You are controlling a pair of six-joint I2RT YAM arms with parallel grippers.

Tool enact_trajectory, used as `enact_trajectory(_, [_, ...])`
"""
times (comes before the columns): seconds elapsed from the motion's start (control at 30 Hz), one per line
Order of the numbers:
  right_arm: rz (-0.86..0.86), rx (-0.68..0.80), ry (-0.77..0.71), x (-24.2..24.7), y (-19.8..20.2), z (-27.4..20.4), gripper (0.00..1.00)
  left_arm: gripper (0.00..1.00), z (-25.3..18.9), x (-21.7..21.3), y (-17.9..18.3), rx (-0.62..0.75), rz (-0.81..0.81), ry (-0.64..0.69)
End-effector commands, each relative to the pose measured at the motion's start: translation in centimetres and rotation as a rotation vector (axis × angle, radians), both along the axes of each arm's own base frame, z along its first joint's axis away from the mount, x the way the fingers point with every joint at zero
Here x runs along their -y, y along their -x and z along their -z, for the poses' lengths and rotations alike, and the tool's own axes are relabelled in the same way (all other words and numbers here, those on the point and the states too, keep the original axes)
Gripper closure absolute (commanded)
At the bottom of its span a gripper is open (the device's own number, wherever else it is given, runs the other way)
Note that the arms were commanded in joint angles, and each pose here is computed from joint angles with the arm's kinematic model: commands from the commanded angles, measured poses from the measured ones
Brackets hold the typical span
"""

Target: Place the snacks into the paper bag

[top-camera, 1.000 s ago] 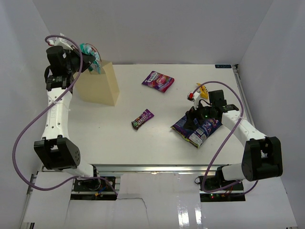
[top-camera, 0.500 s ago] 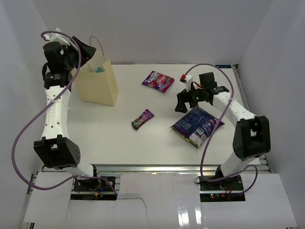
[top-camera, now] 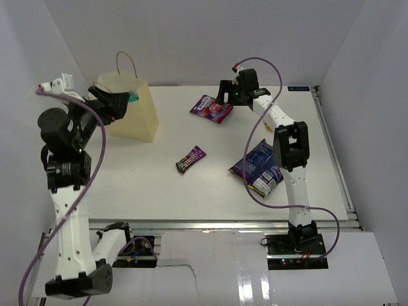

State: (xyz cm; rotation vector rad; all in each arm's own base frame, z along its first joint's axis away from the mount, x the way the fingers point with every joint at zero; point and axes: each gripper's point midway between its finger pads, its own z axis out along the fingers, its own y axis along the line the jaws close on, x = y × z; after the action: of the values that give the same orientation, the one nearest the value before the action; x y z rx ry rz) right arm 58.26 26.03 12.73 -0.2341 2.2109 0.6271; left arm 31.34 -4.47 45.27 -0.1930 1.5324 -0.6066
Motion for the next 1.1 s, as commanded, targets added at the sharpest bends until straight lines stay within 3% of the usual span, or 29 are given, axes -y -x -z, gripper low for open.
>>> enact_trajectory(0.0, [0.175,0.083,-0.051,0.5,-4.4,-0.9,0.1,0.02,2.0,-0.9,3.2,-0.035,-0.076,-0.031])
enact_trajectory(0.17, [0.249,0.107,0.005,1.7,-6.1,2.2,0.1,0.02,3.7,-1.1,6.6,-0.065,-0.118,0.001])
enact_trajectory(0.43, [0.169,-0.11,-0.096,-0.5,-2.3,9.3,0.05,0.02,5.5,-0.4,6.6,-0.113,-0.081,0.025])
enact_trajectory(0.5, [0.14,-0.13,-0.14,-1.3,-1.8,9.7,0.15,0.02,5.8,-0.1,6.5,-0.123,-0.064,0.03])
enact_trajectory(0.53, [0.136,-0.147,-0.152,-1.5,-1.4,10.3,0.26,0.02,5.8,0.0,6.5,-0.123,-0.059,0.032])
enact_trajectory(0.6, [0.111,-0.145,-0.174,-1.9,-1.3,10.1,0.39,0.02,6.0,0.1,6.8,-0.125,-0.052,0.041])
enact_trajectory(0.63, [0.104,-0.145,-0.178,-2.0,-1.3,10.2,0.53,0.02,6.1,0.3,7.0,-0.126,-0.047,0.049])
enact_trajectory(0.7, [0.058,-0.135,-0.198,-2.3,-1.0,9.6,0.64,0.02,6.3,0.4,7.5,-0.12,-0.047,0.053])
enact_trajectory(0.73, [0.052,-0.12,-0.212,-1.9,-1.3,9.0,0.75,0.02,6.4,0.5,7.7,-0.12,-0.044,0.059])
enact_trajectory(0.83, [-0.048,-0.052,-0.291,-1.7,-1.0,5.7,0.89,0.02,6.7,0.6,8.5,-0.114,-0.043,0.063])
enact_trajectory(0.87, [-0.104,-0.03,-0.299,-1.7,-0.4,5.2,0.91,0.02,6.7,0.6,8.6,-0.113,-0.042,0.062])
enact_trajectory(1.07, [-0.53,0.225,-0.554,-2.6,4.7,-8.2,0.92,0.02,7.4,0.7,9.1,-0.11,-0.034,0.045])
